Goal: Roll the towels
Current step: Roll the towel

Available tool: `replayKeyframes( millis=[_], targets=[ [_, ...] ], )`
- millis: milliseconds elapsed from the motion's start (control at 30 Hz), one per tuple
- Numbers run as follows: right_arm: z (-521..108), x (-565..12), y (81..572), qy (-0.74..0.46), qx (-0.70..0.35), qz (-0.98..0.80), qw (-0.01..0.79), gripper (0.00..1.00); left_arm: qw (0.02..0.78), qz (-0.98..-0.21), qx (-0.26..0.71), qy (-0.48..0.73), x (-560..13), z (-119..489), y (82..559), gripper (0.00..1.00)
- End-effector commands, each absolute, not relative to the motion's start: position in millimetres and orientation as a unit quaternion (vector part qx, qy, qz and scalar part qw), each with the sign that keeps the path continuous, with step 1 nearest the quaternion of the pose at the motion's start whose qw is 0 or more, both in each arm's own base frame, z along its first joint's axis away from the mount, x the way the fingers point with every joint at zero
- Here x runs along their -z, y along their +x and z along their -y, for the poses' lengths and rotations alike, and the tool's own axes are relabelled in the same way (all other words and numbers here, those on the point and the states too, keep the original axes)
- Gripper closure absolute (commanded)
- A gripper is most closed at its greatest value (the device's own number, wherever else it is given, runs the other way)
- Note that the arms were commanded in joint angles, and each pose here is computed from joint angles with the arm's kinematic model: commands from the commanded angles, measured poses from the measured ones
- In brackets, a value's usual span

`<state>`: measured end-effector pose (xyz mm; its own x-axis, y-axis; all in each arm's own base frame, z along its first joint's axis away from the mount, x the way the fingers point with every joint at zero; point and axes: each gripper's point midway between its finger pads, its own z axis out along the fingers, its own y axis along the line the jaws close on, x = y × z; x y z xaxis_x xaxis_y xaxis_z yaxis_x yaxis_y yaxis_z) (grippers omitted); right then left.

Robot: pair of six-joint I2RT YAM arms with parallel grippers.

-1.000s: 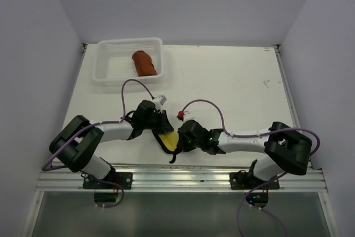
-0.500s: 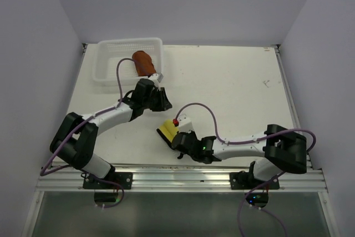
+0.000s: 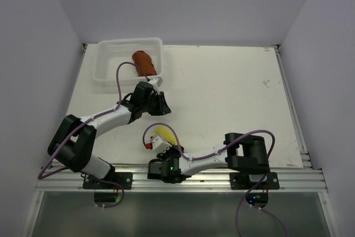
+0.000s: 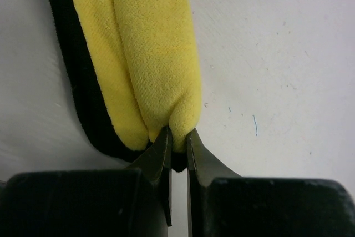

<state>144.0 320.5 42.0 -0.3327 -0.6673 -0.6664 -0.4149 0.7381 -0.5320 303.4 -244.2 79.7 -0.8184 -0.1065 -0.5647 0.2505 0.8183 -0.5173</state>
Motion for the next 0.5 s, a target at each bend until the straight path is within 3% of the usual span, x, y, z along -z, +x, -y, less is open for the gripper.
replayKeyframes(
  millis=[0,467],
  targets=[
    [-321.9,-54.3,141.5,-0.363,0.188,-0.771,0.488,1.00,0.299,-0.900,0.314,0.044,-86.7,242.5,291.4,0.69],
    [-343.6,-31.7,122.1,-0.434,0.236,-0.727,0.478,1.00,0.290,-0.897,0.332,0.036,-102.1,230.5,258.5,0.69]
  ],
)
